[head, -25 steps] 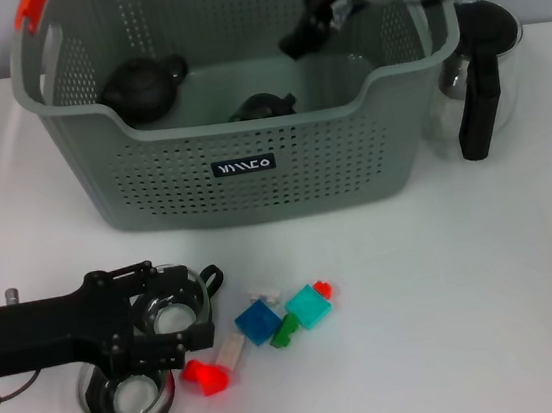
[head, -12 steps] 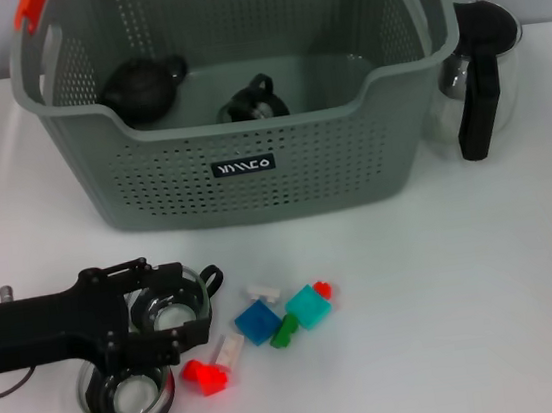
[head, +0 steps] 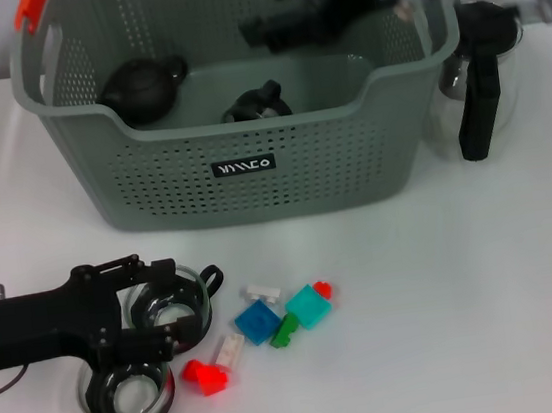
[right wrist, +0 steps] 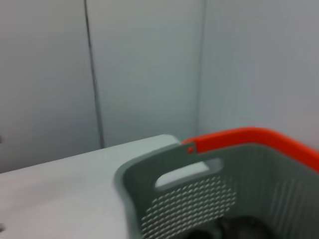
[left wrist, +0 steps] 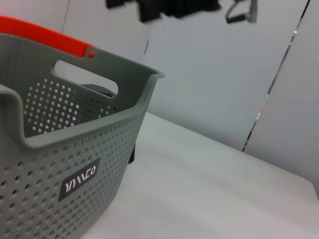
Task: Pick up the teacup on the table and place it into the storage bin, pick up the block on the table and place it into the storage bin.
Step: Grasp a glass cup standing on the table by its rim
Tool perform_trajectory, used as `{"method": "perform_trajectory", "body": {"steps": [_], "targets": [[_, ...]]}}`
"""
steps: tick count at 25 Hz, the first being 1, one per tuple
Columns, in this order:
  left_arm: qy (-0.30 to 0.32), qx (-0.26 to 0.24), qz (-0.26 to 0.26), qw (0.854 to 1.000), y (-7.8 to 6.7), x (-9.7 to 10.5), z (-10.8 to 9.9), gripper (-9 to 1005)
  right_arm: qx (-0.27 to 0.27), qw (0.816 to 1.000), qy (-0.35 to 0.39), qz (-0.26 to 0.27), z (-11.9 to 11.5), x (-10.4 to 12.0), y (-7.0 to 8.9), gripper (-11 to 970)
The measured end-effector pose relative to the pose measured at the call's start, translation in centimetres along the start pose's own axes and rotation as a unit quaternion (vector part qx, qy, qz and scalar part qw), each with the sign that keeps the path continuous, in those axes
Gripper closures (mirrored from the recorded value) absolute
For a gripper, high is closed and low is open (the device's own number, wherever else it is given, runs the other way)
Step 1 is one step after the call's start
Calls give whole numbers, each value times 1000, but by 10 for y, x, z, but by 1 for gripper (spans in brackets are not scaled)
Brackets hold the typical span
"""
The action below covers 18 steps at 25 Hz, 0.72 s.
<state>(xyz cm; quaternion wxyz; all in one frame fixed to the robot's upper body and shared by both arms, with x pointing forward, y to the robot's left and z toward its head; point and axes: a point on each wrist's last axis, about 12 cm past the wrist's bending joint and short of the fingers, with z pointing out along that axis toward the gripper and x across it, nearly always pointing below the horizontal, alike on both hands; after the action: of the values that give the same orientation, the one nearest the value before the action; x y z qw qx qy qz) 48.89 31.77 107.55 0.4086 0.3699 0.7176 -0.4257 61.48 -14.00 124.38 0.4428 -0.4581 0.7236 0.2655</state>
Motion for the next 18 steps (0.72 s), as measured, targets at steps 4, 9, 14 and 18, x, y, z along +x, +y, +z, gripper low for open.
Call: {"method": "perform_trajectory", "body": {"steps": [4,9,14,18], "targets": [[4,3,3,1000,-1,-1,-3,121,-45,999,-2,5,-15,24,6,307],[23,-4,9,1000,-2,-4,-14,121,-117,992,-31,36,-39,63,11,308],[45,-40,-5,998,4,-16,-29,121,-139,988,-43,61,-49,77,11,308],[59,-72,-10,996,8,-32,-41,121,-150,984,-46,80,-49,86,11,309]]}}
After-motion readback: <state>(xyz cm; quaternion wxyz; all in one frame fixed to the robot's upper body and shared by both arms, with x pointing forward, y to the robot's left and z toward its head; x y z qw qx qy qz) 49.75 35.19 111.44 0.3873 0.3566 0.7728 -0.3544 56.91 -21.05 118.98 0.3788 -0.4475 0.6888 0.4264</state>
